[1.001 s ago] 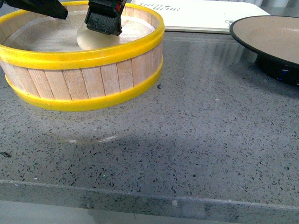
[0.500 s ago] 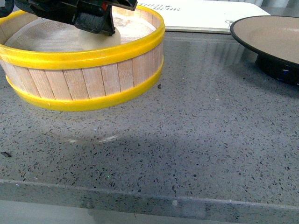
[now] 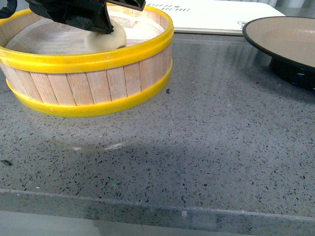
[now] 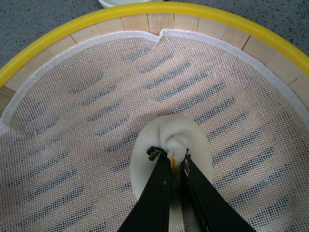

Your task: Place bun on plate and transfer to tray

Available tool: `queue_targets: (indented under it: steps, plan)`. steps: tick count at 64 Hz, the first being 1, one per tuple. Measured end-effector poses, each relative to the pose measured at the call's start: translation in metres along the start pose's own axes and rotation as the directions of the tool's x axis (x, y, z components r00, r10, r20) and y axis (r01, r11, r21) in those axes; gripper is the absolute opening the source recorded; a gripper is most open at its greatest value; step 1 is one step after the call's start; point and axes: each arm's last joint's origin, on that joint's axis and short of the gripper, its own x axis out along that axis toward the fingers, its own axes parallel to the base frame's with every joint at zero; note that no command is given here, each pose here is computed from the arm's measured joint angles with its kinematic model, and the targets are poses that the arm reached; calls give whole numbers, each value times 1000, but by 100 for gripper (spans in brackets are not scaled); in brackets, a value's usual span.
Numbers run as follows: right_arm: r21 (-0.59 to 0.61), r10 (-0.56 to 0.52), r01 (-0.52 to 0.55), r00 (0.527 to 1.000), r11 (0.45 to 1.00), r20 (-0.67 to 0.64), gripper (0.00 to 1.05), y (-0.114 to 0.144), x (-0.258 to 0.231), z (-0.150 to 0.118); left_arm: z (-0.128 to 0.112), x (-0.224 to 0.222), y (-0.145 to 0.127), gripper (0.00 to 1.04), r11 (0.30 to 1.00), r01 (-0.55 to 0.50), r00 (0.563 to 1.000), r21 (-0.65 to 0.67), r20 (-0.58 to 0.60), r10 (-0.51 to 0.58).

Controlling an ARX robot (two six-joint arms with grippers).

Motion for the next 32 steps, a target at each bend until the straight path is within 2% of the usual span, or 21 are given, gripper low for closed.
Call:
queue_targets:
  steps: [15, 32]
  plan:
    - [0, 0, 0, 1000, 1000, 0, 96, 0, 0, 0, 9, -7, 5, 4, 1000, 2, 1000, -1, 13, -2]
    - [0, 0, 0, 1000, 1000, 0, 96, 0, 0, 0, 56, -38, 16, 4, 999, -25, 992, 26, 122, 21]
